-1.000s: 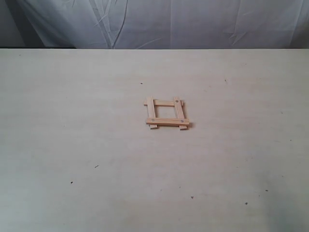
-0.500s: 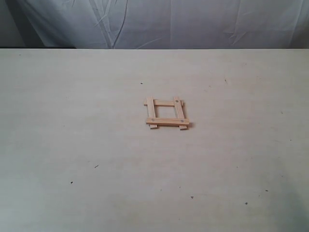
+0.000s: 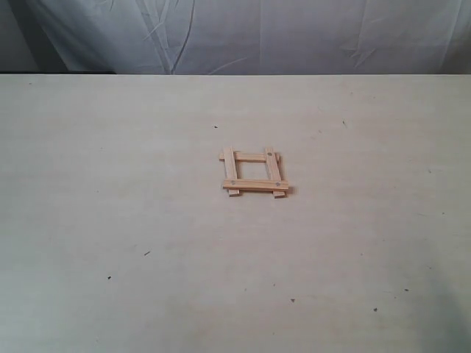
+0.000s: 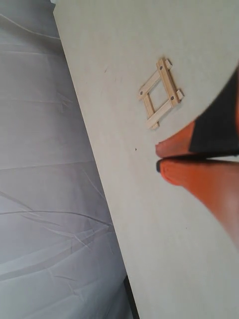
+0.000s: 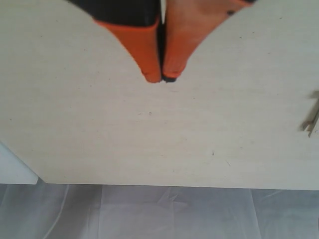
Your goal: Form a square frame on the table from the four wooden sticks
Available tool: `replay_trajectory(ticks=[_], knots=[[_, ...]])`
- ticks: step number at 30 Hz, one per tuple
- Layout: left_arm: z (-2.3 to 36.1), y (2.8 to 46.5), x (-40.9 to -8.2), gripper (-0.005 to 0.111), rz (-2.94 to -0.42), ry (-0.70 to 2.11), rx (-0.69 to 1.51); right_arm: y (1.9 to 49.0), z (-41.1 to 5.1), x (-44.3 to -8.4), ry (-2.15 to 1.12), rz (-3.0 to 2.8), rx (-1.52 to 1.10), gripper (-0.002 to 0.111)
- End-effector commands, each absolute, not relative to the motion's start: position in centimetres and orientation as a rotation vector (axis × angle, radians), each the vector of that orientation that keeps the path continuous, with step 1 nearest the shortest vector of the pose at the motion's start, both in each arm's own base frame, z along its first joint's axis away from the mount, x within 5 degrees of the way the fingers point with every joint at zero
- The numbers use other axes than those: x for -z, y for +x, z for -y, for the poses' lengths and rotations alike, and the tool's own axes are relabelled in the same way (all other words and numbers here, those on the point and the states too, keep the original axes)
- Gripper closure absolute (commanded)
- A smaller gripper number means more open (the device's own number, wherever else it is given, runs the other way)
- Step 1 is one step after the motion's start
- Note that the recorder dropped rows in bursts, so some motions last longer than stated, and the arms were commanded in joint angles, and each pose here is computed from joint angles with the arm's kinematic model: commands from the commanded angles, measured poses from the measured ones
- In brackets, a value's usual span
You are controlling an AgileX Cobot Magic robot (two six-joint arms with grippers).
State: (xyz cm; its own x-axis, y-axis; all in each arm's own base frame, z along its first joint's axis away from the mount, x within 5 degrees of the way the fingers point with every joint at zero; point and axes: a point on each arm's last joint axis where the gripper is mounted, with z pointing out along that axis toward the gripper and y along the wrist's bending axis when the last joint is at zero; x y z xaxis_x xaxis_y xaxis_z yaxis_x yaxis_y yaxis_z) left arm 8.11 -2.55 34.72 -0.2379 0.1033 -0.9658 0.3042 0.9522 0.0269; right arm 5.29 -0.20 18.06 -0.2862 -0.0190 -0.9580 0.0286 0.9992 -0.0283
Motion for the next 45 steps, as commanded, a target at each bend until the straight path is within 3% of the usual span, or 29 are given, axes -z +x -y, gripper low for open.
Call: replay_trajectory(ticks=[1,9,14,25,30,45], knots=[[2.5,8.0,-34.7,0.107,-1.809,0.295,0.190,5.3,0.3,-18.1,0.010,-1.843,0.058,0.108],[1.8,6.4,-35.1,0.107,-1.734,0.272,0.140,5.3,0.3,-18.1,0.010,-1.843,0.058,0.108],[1.1,4.7,-33.5,0.107,-1.660,0.209,0.088,5.3,0.3,-18.1,0.008,-1.843,0.060,0.108],[1.0,4.7,-23.2,0.107,-1.633,0.157,0.118,5.3,0.3,-18.1,0.008,-1.843,0.060,0.108],[1.0,5.5,-20.1,0.107,-1.626,0.126,0.120,5.3,0.3,-18.1,0.008,-1.843,0.060,0.108],[0.9,5.5,-19.2,0.107,-1.709,0.207,0.039,5.3,0.3,-18.1,0.009,-1.843,0.058,0.108]])
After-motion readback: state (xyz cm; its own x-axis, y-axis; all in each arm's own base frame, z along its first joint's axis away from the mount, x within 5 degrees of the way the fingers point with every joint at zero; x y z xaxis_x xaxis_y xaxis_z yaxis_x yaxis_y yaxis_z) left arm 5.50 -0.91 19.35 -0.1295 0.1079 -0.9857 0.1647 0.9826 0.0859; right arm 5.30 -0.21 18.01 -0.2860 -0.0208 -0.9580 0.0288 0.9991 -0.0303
